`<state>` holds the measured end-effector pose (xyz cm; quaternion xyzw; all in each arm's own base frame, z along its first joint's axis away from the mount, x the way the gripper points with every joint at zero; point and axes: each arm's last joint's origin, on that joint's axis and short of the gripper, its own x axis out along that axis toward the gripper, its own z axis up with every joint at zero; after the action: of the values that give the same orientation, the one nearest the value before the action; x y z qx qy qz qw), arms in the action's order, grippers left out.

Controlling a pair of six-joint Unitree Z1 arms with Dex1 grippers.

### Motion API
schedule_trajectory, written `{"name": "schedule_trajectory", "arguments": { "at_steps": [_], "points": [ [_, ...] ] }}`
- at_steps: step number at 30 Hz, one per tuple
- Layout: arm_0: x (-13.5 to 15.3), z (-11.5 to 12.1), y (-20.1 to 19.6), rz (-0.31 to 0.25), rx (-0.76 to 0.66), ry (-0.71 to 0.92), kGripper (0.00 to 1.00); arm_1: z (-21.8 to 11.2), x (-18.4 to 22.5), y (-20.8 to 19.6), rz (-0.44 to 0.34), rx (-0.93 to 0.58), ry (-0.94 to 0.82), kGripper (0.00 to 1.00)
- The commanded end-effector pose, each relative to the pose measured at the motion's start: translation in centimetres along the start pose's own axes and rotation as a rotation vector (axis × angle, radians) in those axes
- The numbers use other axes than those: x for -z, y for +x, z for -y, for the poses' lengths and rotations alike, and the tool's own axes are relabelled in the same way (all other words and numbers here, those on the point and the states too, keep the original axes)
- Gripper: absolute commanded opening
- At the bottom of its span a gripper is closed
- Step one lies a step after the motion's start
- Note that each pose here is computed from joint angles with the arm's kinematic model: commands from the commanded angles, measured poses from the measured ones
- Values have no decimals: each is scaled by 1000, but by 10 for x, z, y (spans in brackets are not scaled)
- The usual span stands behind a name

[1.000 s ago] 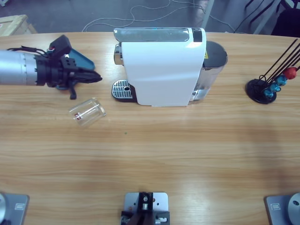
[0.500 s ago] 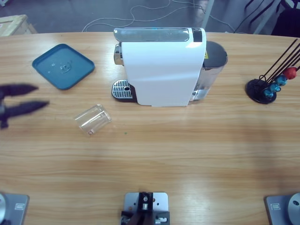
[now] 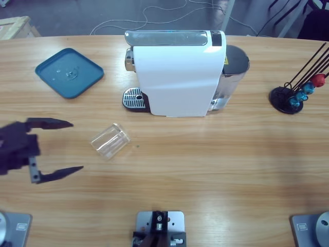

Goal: Pour coffee

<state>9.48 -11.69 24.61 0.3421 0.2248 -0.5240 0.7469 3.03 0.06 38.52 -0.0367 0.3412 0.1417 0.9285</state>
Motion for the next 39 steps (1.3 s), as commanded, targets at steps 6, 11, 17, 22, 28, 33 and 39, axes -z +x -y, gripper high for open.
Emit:
{"name": "schedule_trajectory", "arguments": {
  "at_steps": [6, 11, 17, 22, 28, 33, 39],
  "points": [
    [-20, -8, 59, -233, -48, 266, 992, 18, 17, -6, 33, -19, 31, 1000],
    [-20, -7, 62, -231, -54, 260, 945, 16, 15, -6, 37, -22, 34, 1000],
    [-21, -10, 64, -233, -85, 256, 319, 15, 15, -5, 44, -30, 40, 1000],
    [-22, -9, 72, -242, -82, 263, 15, 16, 15, -6, 52, -40, 49, 1000],
    [-27, -5, 77, -215, -80, 258, 0, 18, 17, -8, 55, -57, 56, 1000],
    [-30, -6, 73, -186, -98, 231, 0, 18, 19, -7, 59, -68, 62, 1000],
    [-35, -8, 71, -152, -125, 212, 0, 18, 21, -6, 66, -80, 70, 1000]
  ]
}}
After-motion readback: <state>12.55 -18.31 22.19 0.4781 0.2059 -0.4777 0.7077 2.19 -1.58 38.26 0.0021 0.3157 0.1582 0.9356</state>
